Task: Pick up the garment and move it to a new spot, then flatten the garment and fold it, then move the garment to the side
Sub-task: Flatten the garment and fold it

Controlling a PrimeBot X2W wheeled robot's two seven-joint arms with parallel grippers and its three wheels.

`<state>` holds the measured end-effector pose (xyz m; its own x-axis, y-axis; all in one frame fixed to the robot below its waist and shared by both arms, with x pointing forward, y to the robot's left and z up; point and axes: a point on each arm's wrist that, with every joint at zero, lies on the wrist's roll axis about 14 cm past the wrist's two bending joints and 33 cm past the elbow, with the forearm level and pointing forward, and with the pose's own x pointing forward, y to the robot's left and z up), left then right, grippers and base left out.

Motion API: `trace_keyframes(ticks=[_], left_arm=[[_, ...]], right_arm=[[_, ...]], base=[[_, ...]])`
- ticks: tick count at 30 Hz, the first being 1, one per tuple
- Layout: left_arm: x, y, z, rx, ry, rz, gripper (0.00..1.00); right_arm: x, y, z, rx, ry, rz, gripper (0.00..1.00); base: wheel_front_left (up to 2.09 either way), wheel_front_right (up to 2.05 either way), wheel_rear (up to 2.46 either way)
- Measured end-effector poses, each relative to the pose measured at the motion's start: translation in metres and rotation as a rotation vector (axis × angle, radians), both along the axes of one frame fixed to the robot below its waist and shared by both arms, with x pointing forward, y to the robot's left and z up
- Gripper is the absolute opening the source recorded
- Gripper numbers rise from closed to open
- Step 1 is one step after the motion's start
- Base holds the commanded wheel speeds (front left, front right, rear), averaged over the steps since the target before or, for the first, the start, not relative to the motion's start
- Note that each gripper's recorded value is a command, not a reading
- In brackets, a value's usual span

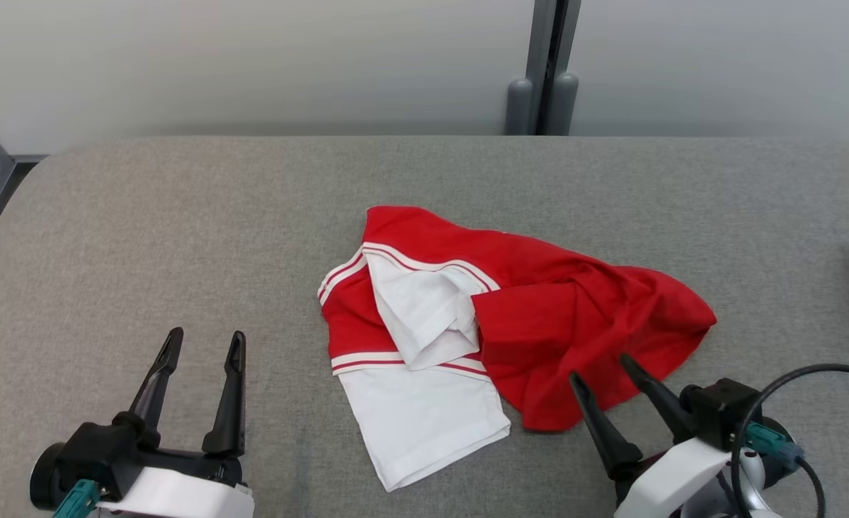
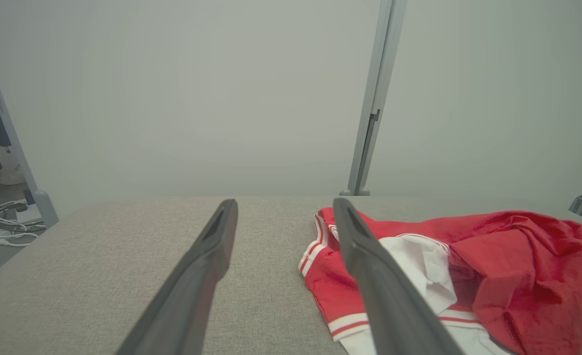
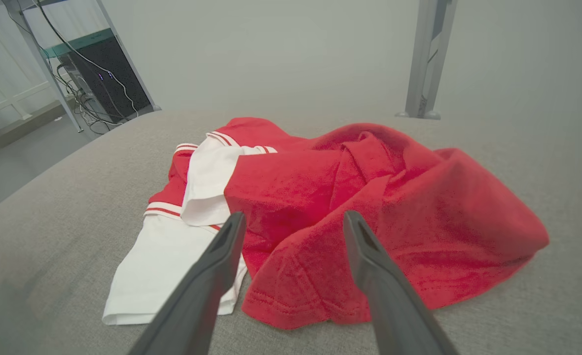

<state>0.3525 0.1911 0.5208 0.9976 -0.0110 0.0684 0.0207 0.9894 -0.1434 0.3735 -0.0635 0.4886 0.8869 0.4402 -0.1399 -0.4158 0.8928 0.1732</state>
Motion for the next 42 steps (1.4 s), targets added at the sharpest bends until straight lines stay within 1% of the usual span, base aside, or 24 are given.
trace_keyframes(ticks=[2,4,5,6,7,9,12,14,15,16,17,18,23,26,30,34,37,39,42], left_arm=[[0.004,0.001,-0.003,-0.005,0.008,0.005,1.00],[0.008,0.008,-0.009,-0.003,0.018,0.026,1.00],[0.008,0.008,-0.009,-0.003,0.018,0.026,1.00],[0.011,0.011,-0.013,-0.004,0.029,0.031,1.00],[0.011,0.011,-0.013,-0.004,0.029,0.031,1.00],[0.012,0.015,-0.020,-0.004,0.044,0.047,1.00],[0.013,0.019,-0.025,-0.003,0.057,0.061,1.00],[0.013,0.019,-0.027,-0.006,0.064,0.062,1.00],[0.014,0.019,-0.028,-0.006,0.066,0.061,1.00],[0.015,0.019,-0.027,-0.006,0.061,0.060,1.00],[0.016,0.019,-0.026,-0.006,0.057,0.060,1.00],[0.018,0.019,-0.025,-0.005,0.053,0.060,1.00],[0.020,0.018,-0.026,-0.002,0.053,0.056,1.00],[0.021,0.017,-0.025,-0.002,0.048,0.053,1.00],[0.024,0.015,-0.022,-0.002,0.035,0.045,1.00],[0.029,0.009,-0.019,0.005,0.024,0.024,1.00],[0.033,0.004,-0.020,0.005,0.022,0.008,1.00],[0.036,0.001,-0.020,0.005,0.021,-0.003,1.00],[0.039,-0.001,-0.021,0.009,0.024,-0.010,1.00]], right_arm=[[0.002,0.012,-0.017,0.014,0.063,0.034,1.00],[0.007,0.024,-0.043,-0.008,0.140,0.074,1.00],[0.007,0.024,-0.043,-0.008,0.140,0.074,1.00],[0.011,0.028,-0.060,-0.036,0.191,0.094,1.00],[0.011,0.028,-0.060,-0.036,0.191,0.094,1.00],[0.011,0.033,-0.087,-0.067,0.281,0.111,1.00],[0.009,0.036,-0.105,-0.076,0.345,0.115,1.00],[0.010,0.037,-0.111,-0.077,0.368,0.115,1.00],[0.011,0.037,-0.113,-0.079,0.373,0.114,0.76],[0.012,0.038,-0.115,-0.077,0.382,0.113,0.39],[0.013,0.038,-0.117,-0.073,0.388,0.111,0.24],[0.014,0.037,-0.117,-0.074,0.387,0.110,0.00],[0.019,0.036,-0.115,-0.048,0.371,0.090,0.00],[0.025,0.028,-0.105,-0.038,0.324,0.069,0.00],[0.038,-0.013,-0.082,-0.055,0.225,-0.026,0.00],[0.050,-0.052,-0.043,-0.084,0.092,-0.121,0.00],[0.053,-0.074,-0.019,-0.107,0.028,-0.179,0.00],[0.053,-0.084,-0.006,-0.119,-0.004,-0.210,0.00],[0.049,-0.102,-0.003,-0.131,0.001,-0.267,0.00]], base=[[0.00,0.00,0.00],[0.00,0.00,0.00],[0.00,0.00,0.00],[0.00,0.00,0.00],[0.00,0.00,0.00],[0.00,0.00,0.00],[0.00,0.00,0.00],[0.00,0.00,0.00],[0.00,0.00,0.00],[0.00,0.00,0.00],[0.00,0.00,0.00],[0.00,0.00,0.00],[0.00,0.00,0.00],[0.00,0.00,0.00],[0.00,0.00,0.00],[0.00,0.00,0.00],[0.00,0.00,0.00],[0.00,0.00,0.00],[0.00,0.00,0.00]])
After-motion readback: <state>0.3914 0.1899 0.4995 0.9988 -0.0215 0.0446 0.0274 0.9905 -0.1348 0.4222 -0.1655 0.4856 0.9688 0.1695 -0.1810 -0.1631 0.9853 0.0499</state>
